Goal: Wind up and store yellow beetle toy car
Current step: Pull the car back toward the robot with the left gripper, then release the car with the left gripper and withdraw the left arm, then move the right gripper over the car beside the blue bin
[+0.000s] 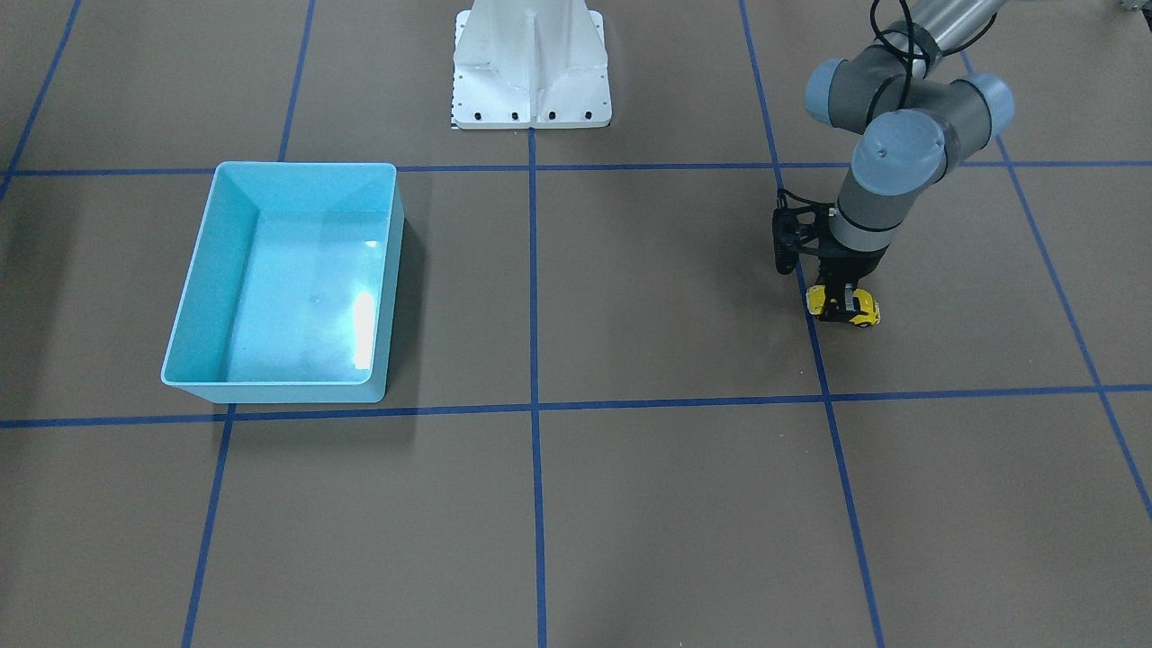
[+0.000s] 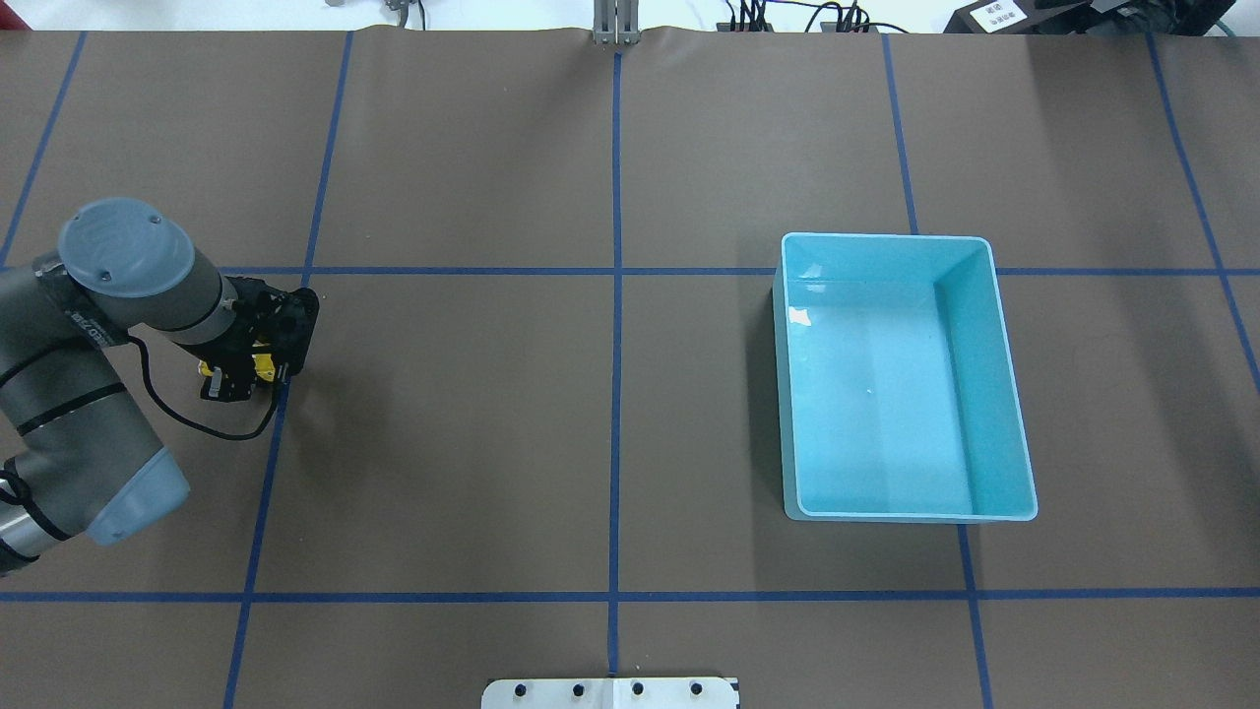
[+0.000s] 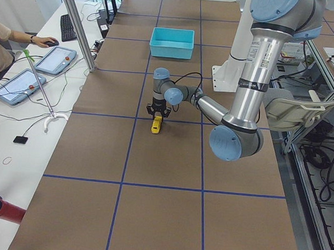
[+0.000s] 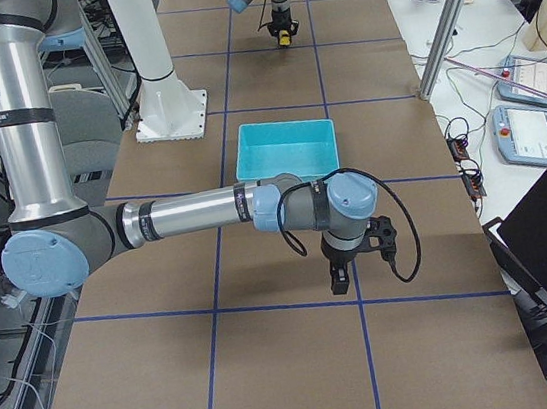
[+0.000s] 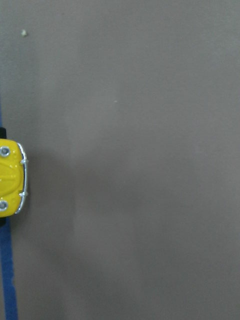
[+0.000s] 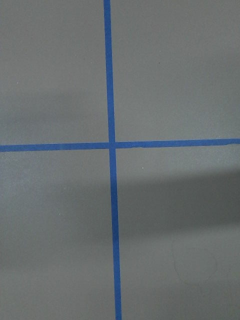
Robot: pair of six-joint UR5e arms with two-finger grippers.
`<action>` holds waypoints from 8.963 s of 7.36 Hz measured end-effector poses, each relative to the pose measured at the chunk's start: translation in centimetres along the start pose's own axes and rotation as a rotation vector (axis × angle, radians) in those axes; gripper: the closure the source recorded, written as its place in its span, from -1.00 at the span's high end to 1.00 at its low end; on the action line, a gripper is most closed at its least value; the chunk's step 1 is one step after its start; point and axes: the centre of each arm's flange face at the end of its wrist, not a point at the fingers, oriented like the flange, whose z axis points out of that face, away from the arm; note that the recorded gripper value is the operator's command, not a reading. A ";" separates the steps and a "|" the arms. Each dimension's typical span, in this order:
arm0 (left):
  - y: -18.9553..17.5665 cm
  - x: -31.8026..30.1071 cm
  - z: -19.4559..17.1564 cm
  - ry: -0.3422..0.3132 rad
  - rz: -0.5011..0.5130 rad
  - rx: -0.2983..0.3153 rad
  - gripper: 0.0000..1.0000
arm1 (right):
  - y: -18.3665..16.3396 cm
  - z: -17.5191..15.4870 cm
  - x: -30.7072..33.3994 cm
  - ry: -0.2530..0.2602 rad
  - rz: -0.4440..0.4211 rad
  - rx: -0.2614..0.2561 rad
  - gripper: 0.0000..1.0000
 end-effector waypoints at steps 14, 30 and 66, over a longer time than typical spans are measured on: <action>7.0 1.5 1.8 -0.007 0.036 -0.025 -1.00 | -0.8 -0.2 -1.0 0.000 -0.010 0.003 1.00; 13.9 1.1 2.5 0.011 0.038 -0.029 1.00 | -0.8 -0.1 -1.2 0.001 -0.012 0.001 1.00; 47.6 8.6 -11.7 0.198 -1.694 0.132 1.00 | 20.4 11.4 -64.2 0.012 -1.490 0.082 1.00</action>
